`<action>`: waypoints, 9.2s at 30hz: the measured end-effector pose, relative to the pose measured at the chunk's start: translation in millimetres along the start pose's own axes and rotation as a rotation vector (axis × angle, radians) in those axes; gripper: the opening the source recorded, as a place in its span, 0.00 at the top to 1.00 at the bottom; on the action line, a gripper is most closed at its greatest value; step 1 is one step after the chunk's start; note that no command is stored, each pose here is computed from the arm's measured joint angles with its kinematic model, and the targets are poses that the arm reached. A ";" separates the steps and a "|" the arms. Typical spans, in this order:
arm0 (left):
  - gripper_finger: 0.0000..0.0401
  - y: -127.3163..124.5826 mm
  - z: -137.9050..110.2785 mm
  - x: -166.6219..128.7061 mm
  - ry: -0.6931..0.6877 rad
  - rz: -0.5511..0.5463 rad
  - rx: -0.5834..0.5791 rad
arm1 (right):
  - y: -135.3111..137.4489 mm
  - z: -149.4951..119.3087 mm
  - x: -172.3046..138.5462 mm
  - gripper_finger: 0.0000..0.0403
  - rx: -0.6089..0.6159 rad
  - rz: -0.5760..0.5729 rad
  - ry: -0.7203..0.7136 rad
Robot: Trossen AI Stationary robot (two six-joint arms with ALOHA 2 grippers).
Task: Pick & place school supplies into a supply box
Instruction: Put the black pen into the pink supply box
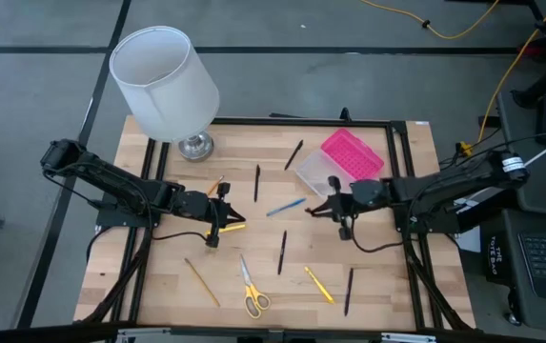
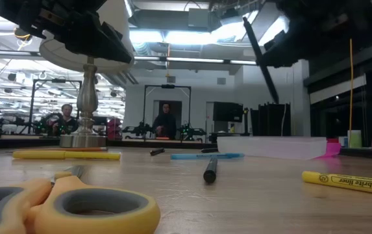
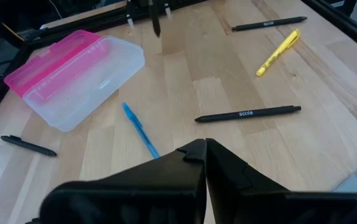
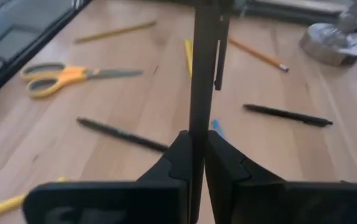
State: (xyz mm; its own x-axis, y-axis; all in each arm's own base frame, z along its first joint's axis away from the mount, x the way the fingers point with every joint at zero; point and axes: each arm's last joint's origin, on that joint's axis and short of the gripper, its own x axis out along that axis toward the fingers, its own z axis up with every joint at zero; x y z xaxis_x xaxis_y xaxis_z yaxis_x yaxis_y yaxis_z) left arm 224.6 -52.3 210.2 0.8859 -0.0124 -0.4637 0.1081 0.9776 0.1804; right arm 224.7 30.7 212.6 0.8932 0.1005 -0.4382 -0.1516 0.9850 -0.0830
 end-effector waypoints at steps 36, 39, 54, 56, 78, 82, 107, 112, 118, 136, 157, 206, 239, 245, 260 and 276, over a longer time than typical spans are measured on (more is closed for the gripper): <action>0.99 0.1 0.1 0.0 -0.001 0.002 0.000 | -39.1 -8.2 -19.8 0.93 0.424 -0.652 0.070; 0.99 0.1 0.1 0.0 -0.001 0.002 0.000 | -50.7 -3.3 -26.9 0.93 0.491 -0.701 0.164; 0.99 0.1 0.1 0.0 -0.001 0.002 0.000 | -111.2 9.7 -17.0 0.93 0.602 -0.592 0.559; 0.99 0.2 0.1 0.0 -0.001 0.003 0.000 | -120.0 11.2 -13.7 0.93 0.606 -0.583 0.627; 0.99 0.1 0.1 0.0 -0.001 0.002 0.000 | -168.5 -37.5 27.1 0.92 0.705 -0.484 0.969; 0.99 0.1 0.1 0.0 -0.001 0.002 -0.001 | -169.7 -47.0 35.2 0.92 0.708 -0.471 1.005; 0.99 0.1 0.1 0.0 -0.001 0.002 -0.003 | -170.6 -58.4 44.0 0.86 0.722 -0.464 1.047; 0.99 0.1 0.1 0.0 -0.001 0.002 -0.003 | -170.5 -58.4 43.9 0.81 0.720 -0.463 1.048; 0.99 0.0 0.1 0.0 -0.001 0.002 -0.003 | -170.2 -58.5 43.5 0.76 0.720 -0.462 1.053; 0.99 0.0 -0.1 0.0 0.000 0.002 -0.002 | -146.3 11.2 -4.9 0.74 0.661 -0.479 0.797; 0.99 -0.1 -0.1 0.1 0.000 -0.002 0.000 | -19.1 43.1 -24.2 0.78 0.314 -0.169 0.610; 0.99 0.9 -0.2 0.2 0.001 0.015 0.000 | 90.4 11.7 -1.6 0.99 -0.453 0.331 0.833; 0.99 1.2 -0.2 0.2 0.002 0.030 -0.001 | 167.3 38.6 31.9 0.98 -0.570 0.457 0.894; 0.99 1.2 -0.2 0.2 0.002 0.030 -0.001 | 167.4 38.6 32.0 0.98 -0.509 0.425 0.904; 0.99 1.2 -0.2 0.2 0.002 0.030 -0.001 | 184.0 29.8 29.4 0.69 -0.566 0.457 0.837; 0.99 1.2 -0.2 0.2 0.003 0.030 -0.001 | 191.4 -8.0 28.3 0.64 -0.700 0.526 0.819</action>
State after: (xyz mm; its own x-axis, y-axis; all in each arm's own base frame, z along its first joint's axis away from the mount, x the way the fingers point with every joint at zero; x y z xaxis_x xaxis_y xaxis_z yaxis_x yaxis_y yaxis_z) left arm 224.8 -51.1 210.1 0.8876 0.0173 -0.4604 0.0814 0.9777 0.1937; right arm 217.6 221.0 177.1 0.1571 0.0986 -0.9827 -0.8414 0.5344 -0.0809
